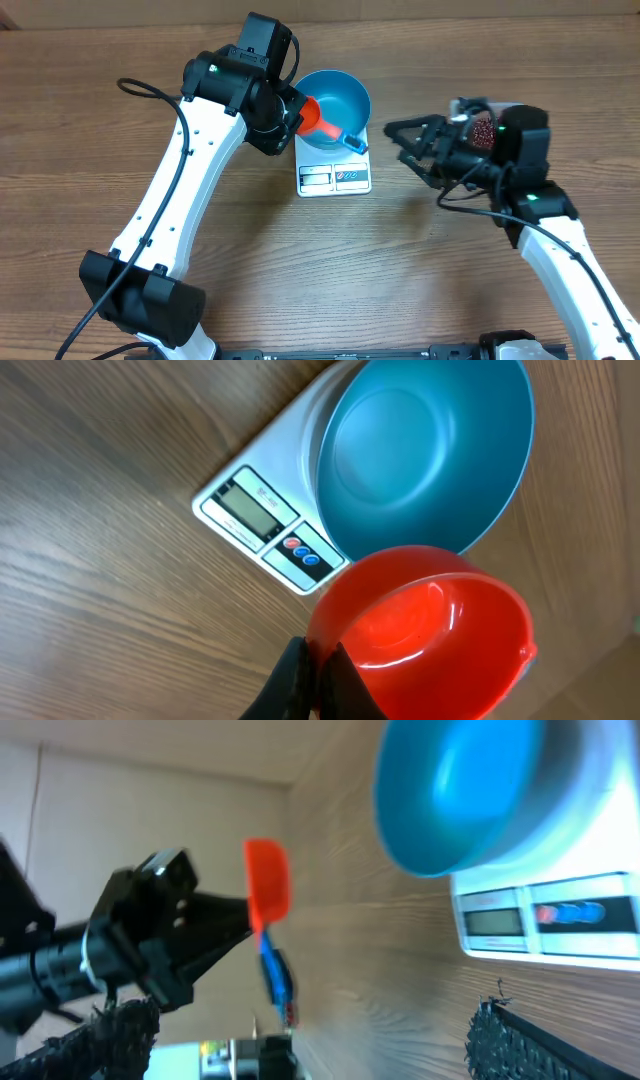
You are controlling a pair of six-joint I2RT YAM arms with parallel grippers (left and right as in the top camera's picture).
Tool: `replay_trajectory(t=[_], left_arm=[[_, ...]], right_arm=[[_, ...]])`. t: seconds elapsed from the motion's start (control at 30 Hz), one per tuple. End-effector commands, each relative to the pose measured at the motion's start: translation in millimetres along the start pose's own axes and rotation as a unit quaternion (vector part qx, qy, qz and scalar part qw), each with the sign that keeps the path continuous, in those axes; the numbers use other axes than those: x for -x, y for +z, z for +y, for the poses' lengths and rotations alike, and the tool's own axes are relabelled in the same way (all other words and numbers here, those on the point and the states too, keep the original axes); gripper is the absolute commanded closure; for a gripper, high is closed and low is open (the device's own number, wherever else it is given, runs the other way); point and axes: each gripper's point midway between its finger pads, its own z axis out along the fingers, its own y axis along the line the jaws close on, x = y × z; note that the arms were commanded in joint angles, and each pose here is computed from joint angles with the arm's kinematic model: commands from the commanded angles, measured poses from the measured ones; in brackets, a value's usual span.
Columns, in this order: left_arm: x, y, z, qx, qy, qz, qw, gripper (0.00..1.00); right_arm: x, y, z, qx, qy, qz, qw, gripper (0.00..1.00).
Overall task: Scoop item into bowl and weigh 150g on scale
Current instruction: 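Move the right gripper to the scoop's blue handle beside the bowl, then grasp the blue handle with the right gripper, left still holding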
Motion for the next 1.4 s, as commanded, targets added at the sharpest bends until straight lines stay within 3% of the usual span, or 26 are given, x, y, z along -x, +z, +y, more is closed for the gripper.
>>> replay_trajectory(t=[0.0, 0.4, 0.57, 0.77, 1.2, 1.37], left_arm=[[-13, -9, -8, -0.019, -0.044, 0.032, 0.998, 0.96], [-53, -7, -22, -0.037, -0.030, 0.073, 0.996, 0.96], [-57, -6, -23, -0.037, -0.021, 0.065, 0.997, 0.96], [-56, -6, -23, -0.036, -0.021, 0.064, 0.997, 0.96], [-56, -6, -23, -0.036, -0.020, 0.064, 0.997, 0.96], [-56, -6, -22, -0.035, -0.020, 0.064, 0.997, 0.96]], right_arm=[[-7, 9, 30, 0.035, -0.030, 0.013, 0.999, 0.00], [-15, 21, 41, 0.041, -0.026, 0.011, 0.999, 0.01], [-15, 21, 41, 0.040, -0.026, 0.011, 0.999, 0.31], [-14, 21, 40, 0.038, -0.026, 0.008, 0.999, 0.55], [-14, 21, 40, 0.038, -0.027, 0.008, 0.999, 0.75], [-13, 21, 40, 0.037, -0.027, 0.006, 0.999, 0.75]])
